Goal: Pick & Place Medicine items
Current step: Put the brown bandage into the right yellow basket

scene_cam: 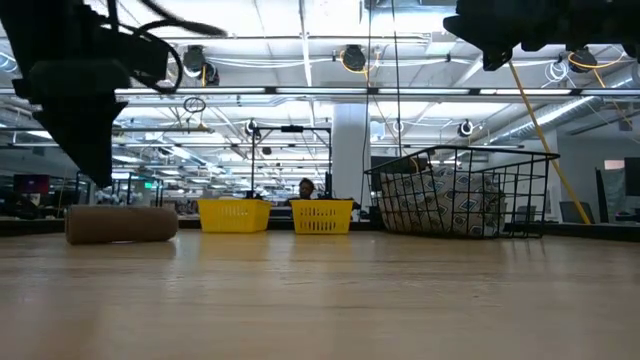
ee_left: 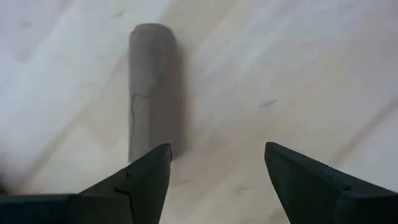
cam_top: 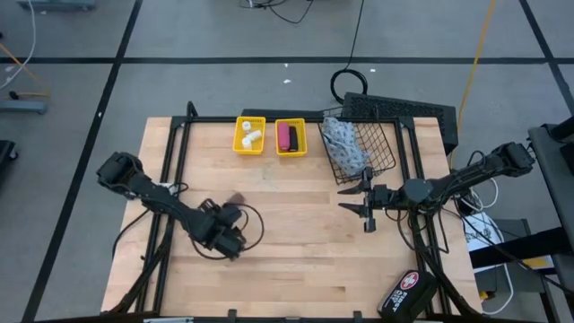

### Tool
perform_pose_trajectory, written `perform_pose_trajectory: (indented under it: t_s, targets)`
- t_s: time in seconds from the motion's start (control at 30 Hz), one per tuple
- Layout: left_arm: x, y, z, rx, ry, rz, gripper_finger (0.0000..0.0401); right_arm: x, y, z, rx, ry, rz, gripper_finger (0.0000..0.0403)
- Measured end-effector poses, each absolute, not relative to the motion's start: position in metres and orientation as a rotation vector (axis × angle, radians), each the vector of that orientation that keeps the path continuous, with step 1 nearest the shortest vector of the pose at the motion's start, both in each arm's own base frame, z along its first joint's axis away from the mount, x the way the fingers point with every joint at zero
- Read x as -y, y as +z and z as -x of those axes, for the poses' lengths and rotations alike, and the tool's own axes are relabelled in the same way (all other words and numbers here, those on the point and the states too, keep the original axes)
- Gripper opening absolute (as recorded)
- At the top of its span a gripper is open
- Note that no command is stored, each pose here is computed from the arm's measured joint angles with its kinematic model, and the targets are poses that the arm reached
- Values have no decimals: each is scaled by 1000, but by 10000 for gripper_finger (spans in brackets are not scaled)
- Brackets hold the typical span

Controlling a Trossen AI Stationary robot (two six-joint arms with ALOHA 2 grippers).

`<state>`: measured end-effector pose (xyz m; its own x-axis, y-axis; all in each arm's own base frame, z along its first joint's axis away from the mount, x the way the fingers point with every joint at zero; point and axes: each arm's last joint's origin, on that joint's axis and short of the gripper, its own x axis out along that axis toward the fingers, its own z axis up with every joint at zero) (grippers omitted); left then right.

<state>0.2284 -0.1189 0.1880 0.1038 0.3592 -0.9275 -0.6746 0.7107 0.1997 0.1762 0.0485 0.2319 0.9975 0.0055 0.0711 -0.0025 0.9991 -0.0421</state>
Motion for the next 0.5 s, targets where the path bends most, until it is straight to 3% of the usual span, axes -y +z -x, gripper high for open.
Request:
perform_pose_trajectory:
  t_s: [0.27,0.5]
  targets:
    - [90,177,-215,-1397,897,193,266,-48,232,-176,71,3,44,139]
    - [44,147,-195,-1441,907,285,266,-48,231,-176,66,4,44,139]
